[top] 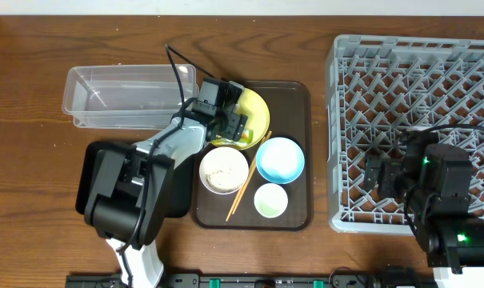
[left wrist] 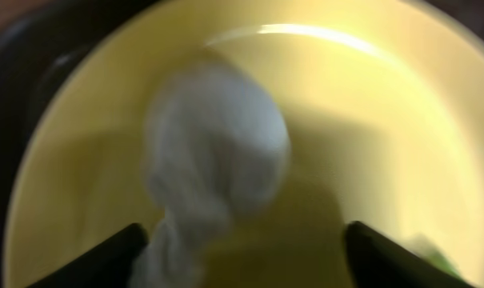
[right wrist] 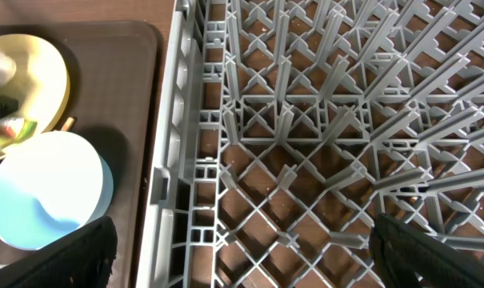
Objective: Sort waste into correct bins and load items into the dishwasher rack
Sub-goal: 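Reach the left gripper to the yellow plate and grasp the tissue, then carry the tissue with the left gripper and drop it into the clear bin, then move the left gripper to the plate and grasp the snack wrapper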
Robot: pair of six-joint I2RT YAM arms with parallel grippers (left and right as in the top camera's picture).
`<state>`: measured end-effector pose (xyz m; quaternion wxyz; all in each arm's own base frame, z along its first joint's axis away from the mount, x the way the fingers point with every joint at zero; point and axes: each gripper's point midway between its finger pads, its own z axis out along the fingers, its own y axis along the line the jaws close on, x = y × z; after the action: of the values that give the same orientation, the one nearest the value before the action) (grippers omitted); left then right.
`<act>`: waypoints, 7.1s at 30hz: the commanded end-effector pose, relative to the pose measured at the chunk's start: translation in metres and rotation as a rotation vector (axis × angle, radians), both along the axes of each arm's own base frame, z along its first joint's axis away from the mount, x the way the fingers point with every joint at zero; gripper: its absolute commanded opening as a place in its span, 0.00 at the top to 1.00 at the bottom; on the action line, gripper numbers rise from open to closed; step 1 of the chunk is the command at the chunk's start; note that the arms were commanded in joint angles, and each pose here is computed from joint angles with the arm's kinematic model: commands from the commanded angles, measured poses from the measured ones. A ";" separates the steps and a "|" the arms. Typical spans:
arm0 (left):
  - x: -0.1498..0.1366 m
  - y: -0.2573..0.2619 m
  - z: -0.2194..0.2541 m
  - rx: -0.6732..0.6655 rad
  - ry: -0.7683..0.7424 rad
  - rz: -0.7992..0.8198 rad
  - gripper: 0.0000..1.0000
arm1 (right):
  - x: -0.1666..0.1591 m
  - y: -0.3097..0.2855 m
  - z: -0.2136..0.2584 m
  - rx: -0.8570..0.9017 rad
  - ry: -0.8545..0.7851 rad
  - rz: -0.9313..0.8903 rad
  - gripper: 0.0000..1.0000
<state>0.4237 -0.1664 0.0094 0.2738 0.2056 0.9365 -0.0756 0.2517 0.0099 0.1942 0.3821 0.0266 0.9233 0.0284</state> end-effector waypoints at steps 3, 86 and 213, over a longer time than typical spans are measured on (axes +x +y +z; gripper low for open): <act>0.006 0.000 0.003 0.017 -0.022 -0.007 0.46 | 0.002 -0.001 0.010 0.008 -0.024 -0.007 0.01; -0.020 0.096 0.177 0.042 -0.292 0.370 0.91 | 0.002 -0.001 0.010 0.007 -0.023 -0.007 0.01; -0.065 -0.032 -0.004 0.253 0.040 -0.450 0.59 | -0.001 -0.001 0.007 0.007 -0.006 -0.007 0.01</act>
<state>0.3569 -0.2001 0.0089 0.2032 0.4392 0.8747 -0.0275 0.2486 0.0098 0.1916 0.3743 0.0267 0.9265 0.0279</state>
